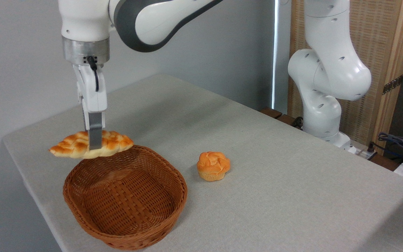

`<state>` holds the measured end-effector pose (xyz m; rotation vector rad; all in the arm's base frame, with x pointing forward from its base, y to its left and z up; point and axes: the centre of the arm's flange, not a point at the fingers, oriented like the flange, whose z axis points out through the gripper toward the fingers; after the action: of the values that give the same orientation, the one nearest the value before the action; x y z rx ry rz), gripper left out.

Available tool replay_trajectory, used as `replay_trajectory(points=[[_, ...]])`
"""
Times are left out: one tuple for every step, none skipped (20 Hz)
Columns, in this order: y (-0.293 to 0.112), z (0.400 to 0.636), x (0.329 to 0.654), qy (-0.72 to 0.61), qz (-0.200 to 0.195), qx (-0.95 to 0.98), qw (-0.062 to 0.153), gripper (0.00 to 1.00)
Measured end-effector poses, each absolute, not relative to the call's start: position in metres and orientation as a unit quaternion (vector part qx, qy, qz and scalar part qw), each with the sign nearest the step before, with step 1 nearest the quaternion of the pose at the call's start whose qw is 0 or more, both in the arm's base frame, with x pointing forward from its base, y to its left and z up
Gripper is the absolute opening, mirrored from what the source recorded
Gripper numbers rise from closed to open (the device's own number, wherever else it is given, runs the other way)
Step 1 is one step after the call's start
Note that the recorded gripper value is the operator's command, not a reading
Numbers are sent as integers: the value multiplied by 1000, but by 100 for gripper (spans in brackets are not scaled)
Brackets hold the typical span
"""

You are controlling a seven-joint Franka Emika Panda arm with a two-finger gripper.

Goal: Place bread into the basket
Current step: 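Lower the braided roll into the basket and open the gripper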

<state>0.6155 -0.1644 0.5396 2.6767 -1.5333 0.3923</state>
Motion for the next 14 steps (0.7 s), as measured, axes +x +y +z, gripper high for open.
replay_trajectory(points=[[-168,536,616,-498,122,858,11,87],[-170,533,616,-503,118,856,7,87],[-171,532,616,-505,117,855,5,87],[-172,530,616,-507,115,855,3,87],[-172,529,616,-507,113,854,3,87],[-173,527,617,-508,111,854,2,87],[-173,527,617,-508,110,854,2,89],[-173,525,617,-508,109,854,2,89],[-173,524,617,-509,108,854,2,90],[-172,523,617,-510,103,854,0,92],[-172,521,617,-511,100,853,-2,93],[-171,519,616,-516,87,852,-10,93],[-170,517,615,-518,80,851,-15,95],[-169,514,612,-523,64,850,-21,97]])
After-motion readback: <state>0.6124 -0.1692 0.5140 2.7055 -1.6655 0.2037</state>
